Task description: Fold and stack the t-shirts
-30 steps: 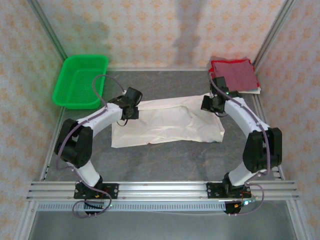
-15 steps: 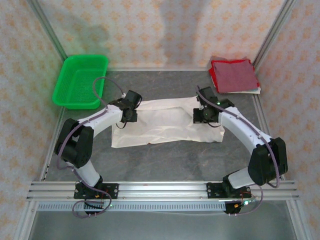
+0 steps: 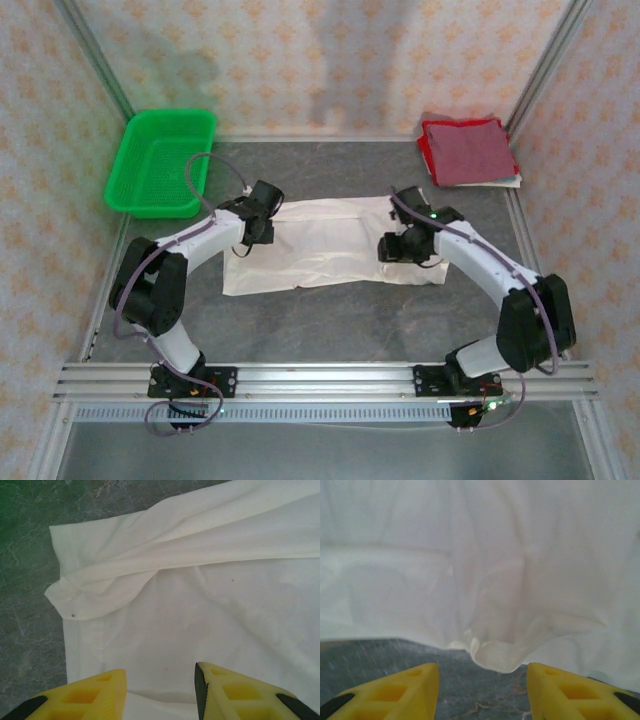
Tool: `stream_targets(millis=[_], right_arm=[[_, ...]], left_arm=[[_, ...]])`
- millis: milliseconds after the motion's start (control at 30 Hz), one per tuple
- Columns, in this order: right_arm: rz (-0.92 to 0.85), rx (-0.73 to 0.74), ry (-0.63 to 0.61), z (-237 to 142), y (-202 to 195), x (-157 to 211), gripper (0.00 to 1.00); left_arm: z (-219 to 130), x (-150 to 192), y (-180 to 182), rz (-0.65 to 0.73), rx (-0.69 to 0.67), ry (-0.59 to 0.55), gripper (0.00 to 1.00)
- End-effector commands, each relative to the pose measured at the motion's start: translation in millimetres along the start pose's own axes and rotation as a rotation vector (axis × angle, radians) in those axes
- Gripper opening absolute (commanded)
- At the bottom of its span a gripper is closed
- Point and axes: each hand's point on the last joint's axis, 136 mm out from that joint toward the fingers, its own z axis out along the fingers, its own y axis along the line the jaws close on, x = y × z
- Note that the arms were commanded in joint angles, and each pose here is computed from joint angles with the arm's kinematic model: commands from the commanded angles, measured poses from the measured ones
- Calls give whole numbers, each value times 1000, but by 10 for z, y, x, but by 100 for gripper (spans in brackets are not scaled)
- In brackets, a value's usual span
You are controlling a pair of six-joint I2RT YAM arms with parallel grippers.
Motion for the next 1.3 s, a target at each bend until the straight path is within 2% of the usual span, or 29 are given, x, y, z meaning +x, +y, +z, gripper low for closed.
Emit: stream_targets(millis=[0,100,233,367,467,533,600,667,733,833,967,1133,1267], right_arm=[[271,-57,-110,-28,-301,-277,50],[478,-161,-86,158,-525,-280,50],[569,-192,-46,354,-665,-186,49],[593,-186,-43,494,-726,-159,48],[611,-191,-27,598,-734,-142,47],[616,-185,-26,667,-756,-135,47],[618,-206,-30,704,-734,-166,45],[624,-233,-37,737,-704,-193,37],[630,-245,-38,736,-686,-210,25],[627,-247,-61,649,-680,-232,9],[610,-216,-106,413,-702,-271,0],[601,-157,-166,96,-765,-281,0],[605,-105,-202,-16,-877,-243,0]], left_arm=[[-105,-77,37,-4,-10,-39,41],[-128,-64,34,3,2,-43,41],[-213,-34,-171,89,106,-55,41],[-550,-71,-633,234,267,-180,41],[-773,-106,-941,288,394,-256,44],[-866,-66,-1174,338,487,-272,49],[-961,25,-1461,418,573,-260,50],[-1072,166,-1789,521,629,-264,50],[-1129,277,-2021,593,638,-277,50],[-1127,323,-2219,591,658,-265,50],[-1169,243,-2265,547,676,-303,48],[-1234,208,-2292,554,702,-336,42],[-1165,180,-2254,545,658,-335,35]])
